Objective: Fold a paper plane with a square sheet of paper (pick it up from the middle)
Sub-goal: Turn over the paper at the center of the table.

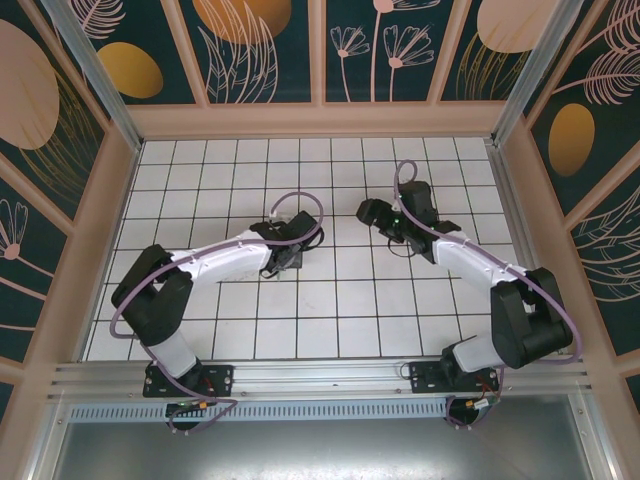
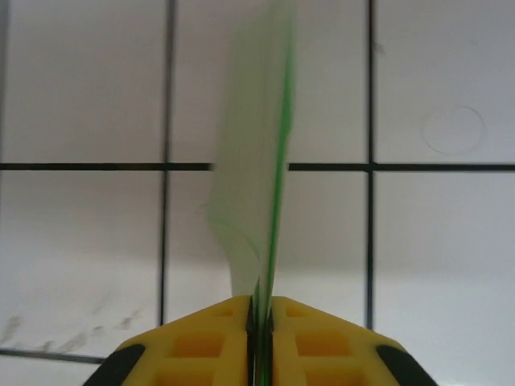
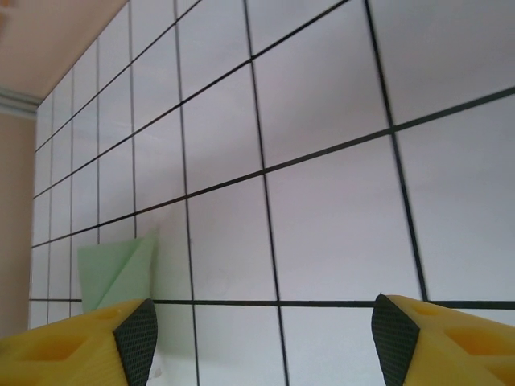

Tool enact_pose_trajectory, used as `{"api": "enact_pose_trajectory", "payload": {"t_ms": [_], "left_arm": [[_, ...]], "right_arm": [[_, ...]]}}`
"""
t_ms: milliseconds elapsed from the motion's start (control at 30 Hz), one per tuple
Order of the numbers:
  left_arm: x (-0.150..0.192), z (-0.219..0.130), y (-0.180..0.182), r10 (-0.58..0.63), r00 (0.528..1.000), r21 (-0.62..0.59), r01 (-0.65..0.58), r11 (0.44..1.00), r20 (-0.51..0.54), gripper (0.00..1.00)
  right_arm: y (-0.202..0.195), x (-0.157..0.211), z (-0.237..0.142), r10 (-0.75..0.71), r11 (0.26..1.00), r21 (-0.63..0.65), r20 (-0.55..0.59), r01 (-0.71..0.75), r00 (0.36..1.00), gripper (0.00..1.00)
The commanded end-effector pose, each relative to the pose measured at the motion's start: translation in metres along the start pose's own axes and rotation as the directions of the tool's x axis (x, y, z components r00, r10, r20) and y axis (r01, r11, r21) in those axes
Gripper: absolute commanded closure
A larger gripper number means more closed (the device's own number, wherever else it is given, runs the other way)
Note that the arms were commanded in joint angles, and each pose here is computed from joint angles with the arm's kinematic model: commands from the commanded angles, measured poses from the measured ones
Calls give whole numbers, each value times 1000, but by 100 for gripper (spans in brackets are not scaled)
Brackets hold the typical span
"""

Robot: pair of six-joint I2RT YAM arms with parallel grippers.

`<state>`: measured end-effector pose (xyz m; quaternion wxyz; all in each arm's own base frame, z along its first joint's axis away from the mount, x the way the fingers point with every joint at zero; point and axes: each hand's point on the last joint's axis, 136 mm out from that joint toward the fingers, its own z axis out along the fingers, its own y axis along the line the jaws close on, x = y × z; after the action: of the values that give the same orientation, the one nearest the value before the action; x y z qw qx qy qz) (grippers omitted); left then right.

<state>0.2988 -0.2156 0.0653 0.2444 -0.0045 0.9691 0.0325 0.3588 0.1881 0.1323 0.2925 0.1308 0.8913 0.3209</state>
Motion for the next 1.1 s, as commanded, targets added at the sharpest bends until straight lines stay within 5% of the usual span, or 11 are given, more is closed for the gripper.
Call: {"api": "enact_pose_trajectory", "payload": {"t_ms": [0,200,467,700,1067], "left_arm": [[-1,1,-40,-26,1000,193,27,981,-9,68],[-17,-19,-71,-77,997,417,67,906,7,29],[-45,-22,8,-363,930,415,309,856,55,8],[-35,-13,72,-528,845,340,474,812,81,1],[-17,-7,102,-635,771,336,584,739,58,2]], "right_arm": [[-14,-1,-6,58,998,27,14,-58,998,27],[-16,5,-4,68,998,5,-11,-68,998,27],[20,47,21,-45,998,-41,-110,41,993,41],[85,123,60,-214,977,-67,-226,205,950,59],[101,184,110,-295,948,0,-382,319,876,64]]}}
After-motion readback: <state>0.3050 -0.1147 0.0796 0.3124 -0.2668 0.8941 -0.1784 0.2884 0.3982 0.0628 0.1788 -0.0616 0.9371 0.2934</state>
